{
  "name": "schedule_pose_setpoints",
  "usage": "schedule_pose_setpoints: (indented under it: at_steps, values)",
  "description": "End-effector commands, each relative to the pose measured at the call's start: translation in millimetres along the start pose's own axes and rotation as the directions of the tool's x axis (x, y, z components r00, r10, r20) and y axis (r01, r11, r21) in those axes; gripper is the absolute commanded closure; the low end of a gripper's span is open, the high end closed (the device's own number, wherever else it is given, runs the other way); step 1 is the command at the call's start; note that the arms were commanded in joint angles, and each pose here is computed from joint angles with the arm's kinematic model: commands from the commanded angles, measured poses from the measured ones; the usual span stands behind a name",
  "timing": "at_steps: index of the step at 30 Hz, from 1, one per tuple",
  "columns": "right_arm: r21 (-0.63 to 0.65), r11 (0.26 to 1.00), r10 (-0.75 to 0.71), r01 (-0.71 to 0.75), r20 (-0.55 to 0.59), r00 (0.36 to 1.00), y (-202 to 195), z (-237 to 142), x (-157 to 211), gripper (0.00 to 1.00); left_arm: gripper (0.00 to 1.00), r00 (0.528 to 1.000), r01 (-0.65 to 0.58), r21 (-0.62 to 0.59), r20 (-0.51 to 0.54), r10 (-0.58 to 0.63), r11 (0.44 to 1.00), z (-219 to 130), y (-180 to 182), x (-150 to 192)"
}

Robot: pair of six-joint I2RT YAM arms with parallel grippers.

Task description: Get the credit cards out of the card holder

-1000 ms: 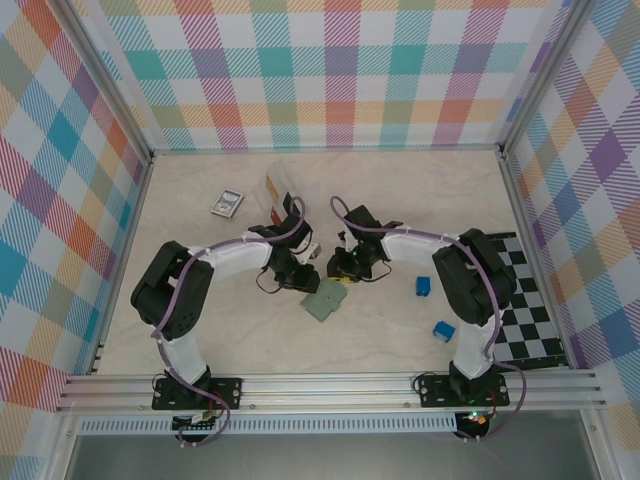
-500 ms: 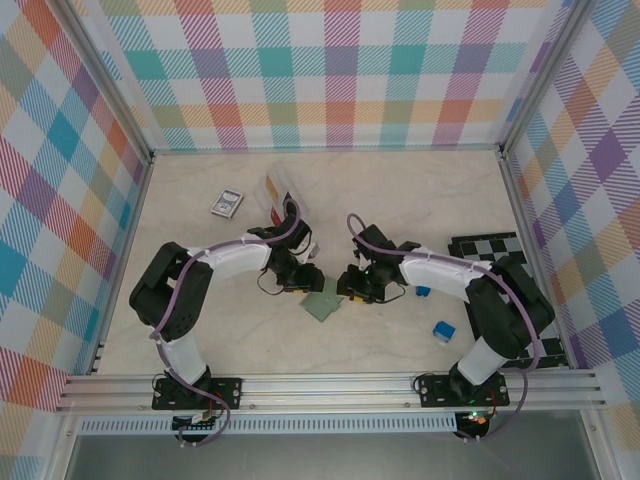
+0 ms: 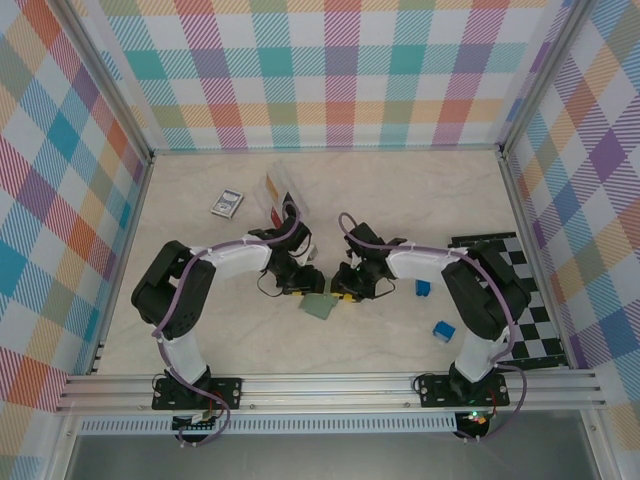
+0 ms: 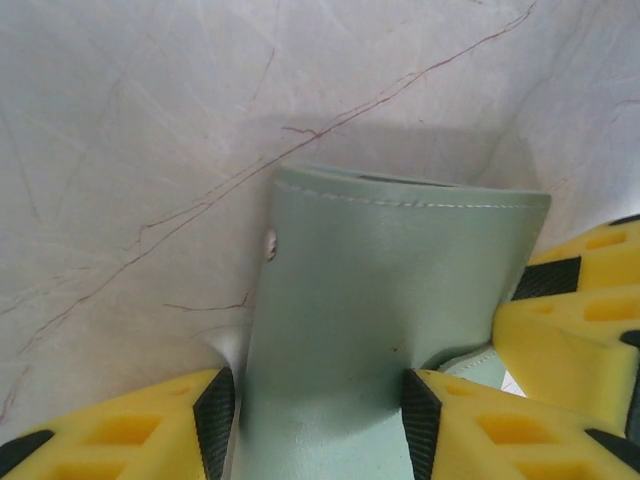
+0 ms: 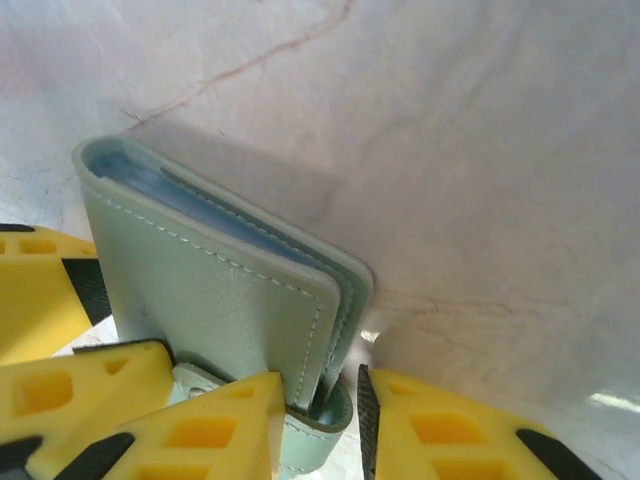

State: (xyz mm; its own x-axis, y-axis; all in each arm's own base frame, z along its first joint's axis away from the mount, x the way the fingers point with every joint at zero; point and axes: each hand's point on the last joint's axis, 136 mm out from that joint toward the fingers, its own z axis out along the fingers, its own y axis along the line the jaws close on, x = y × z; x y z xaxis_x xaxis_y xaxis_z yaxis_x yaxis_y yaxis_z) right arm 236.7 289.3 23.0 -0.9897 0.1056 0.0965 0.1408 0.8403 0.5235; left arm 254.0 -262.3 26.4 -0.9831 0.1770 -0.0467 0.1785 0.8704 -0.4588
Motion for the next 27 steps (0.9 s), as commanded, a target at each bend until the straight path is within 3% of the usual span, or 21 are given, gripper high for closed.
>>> schedule_pose_setpoints:
  at_steps: [1,14,19,27]
  values:
    - [0.054,0.998,-0.023,0.023,0.003,1.000,-7,8,-9,0.73,0.49,0.997,0.042,0.014,-0.058,-0.042,0.999,7,5,15]
    - [0.092,0.996,0.001,0.000,-0.003,1.000,-23,19,-8,0.74,0.60,0.996,0.077,0.274,0.016,-0.084,0.959,-16,-25,4]
    - [0.073,0.997,-0.015,0.014,0.008,1.000,-17,15,-9,0.73,0.70,0.997,0.054,0.300,0.044,-0.071,0.953,-21,-29,1]
    - [0.120,0.979,-0.180,0.166,0.117,0.977,-2,-29,-21,0.60,0.89,0.994,0.031,0.296,0.094,-0.061,0.955,-29,-32,-5]
